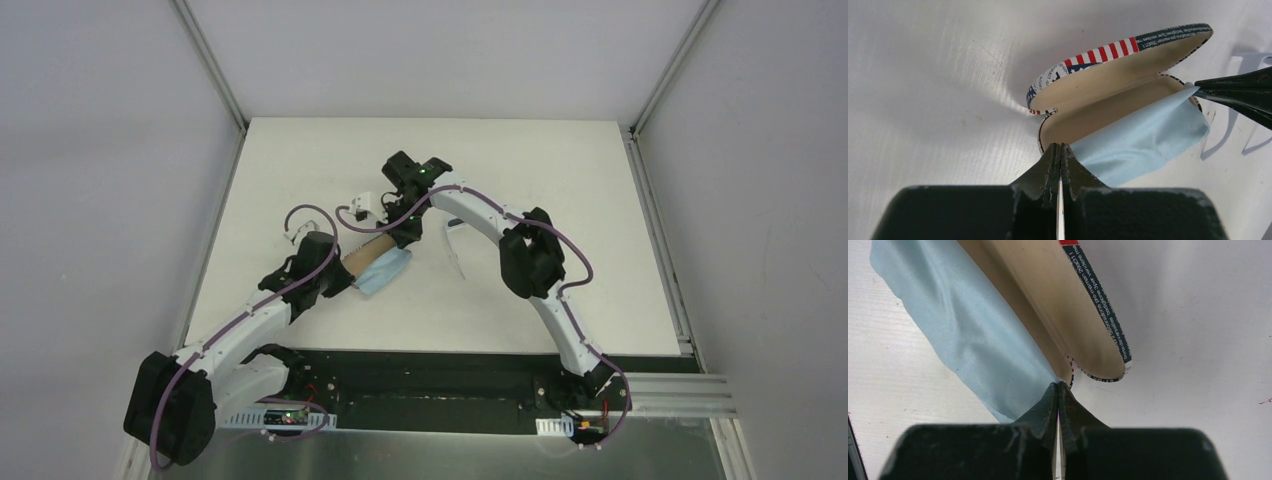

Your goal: Organize the sunglasses

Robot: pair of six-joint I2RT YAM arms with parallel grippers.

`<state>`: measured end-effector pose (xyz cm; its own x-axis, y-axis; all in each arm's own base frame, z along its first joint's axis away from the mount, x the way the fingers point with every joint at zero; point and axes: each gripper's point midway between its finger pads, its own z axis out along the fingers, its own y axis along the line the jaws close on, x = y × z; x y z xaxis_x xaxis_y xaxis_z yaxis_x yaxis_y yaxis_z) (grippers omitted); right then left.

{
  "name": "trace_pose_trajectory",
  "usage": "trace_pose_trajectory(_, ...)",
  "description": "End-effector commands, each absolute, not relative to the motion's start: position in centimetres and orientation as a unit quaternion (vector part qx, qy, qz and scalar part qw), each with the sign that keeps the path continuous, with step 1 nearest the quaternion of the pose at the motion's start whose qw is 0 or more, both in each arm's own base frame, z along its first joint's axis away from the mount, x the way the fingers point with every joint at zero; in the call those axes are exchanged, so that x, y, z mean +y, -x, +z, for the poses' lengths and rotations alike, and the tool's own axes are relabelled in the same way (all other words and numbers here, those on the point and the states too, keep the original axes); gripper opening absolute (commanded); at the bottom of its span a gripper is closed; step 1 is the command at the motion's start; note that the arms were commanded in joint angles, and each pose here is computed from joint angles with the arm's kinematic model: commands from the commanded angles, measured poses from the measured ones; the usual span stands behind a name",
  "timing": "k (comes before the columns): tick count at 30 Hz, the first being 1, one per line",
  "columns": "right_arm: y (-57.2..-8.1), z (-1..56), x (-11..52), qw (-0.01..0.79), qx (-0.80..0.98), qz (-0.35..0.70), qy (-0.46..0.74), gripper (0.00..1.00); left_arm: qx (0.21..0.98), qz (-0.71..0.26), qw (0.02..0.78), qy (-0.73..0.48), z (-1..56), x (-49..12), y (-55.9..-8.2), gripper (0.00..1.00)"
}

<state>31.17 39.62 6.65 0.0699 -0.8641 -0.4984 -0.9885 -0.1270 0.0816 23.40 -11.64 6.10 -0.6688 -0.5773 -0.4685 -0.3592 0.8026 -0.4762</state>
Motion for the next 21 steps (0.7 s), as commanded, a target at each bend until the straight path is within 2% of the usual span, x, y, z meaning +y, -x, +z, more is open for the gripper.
trace_pose_trajectory(1,-31.90,7.30,39.71,0.149,0.643,0.213,0.720,0.00,0.896,-0.176,0.324,0.246,6.46,-11.97,-24.12,0.00)
trace_pose_trajectory(21,-31.57,6.32,39.70,0.132,0.649,0.220,0.717,0.00,0.905,-0.159,0.320,0.233,5.89,-11.91,-24.66,0.00)
